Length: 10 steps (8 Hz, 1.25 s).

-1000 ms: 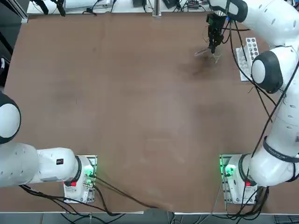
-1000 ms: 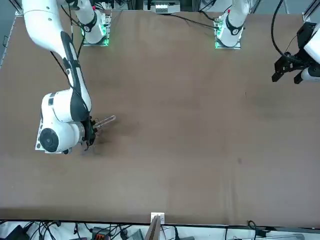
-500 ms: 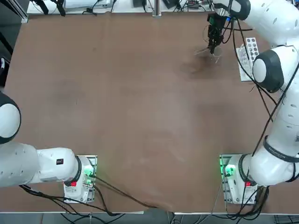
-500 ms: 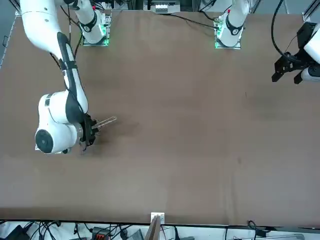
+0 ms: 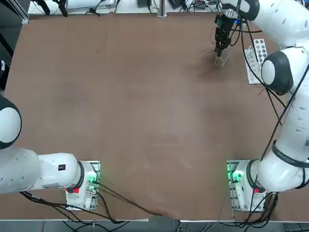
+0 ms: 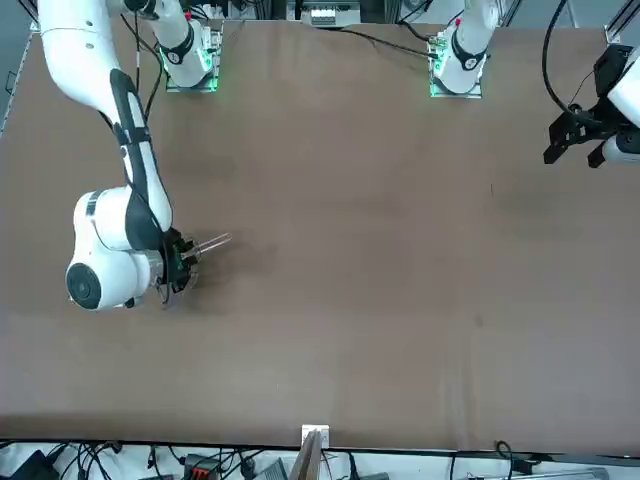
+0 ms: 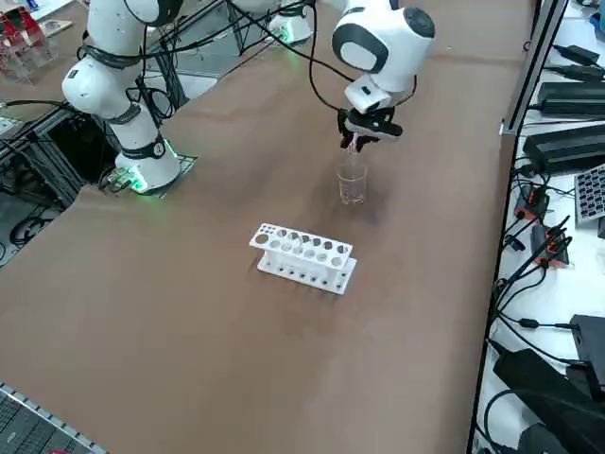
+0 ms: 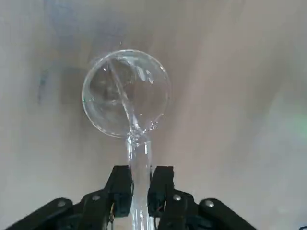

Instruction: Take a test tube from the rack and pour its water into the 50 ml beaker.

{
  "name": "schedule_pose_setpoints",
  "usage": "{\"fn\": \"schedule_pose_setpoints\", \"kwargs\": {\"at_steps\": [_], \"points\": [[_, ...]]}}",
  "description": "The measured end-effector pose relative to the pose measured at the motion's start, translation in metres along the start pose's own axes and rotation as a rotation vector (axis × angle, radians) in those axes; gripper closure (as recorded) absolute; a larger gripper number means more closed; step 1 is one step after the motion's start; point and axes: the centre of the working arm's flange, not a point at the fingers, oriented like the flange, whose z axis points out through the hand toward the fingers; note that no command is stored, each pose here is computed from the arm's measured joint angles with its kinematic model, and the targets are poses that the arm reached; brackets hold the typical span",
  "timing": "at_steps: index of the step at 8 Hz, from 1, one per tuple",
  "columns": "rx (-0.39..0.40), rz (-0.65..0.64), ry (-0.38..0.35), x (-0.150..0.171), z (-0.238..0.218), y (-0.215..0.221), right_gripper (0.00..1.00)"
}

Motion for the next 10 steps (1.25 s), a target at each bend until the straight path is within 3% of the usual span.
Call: {"fn": "schedule_pose_setpoints", "kwargs": {"at_steps": [10], "points": [[0.003,-0.035,-0.066,0.02,0.003,0.002,0.78]]}}
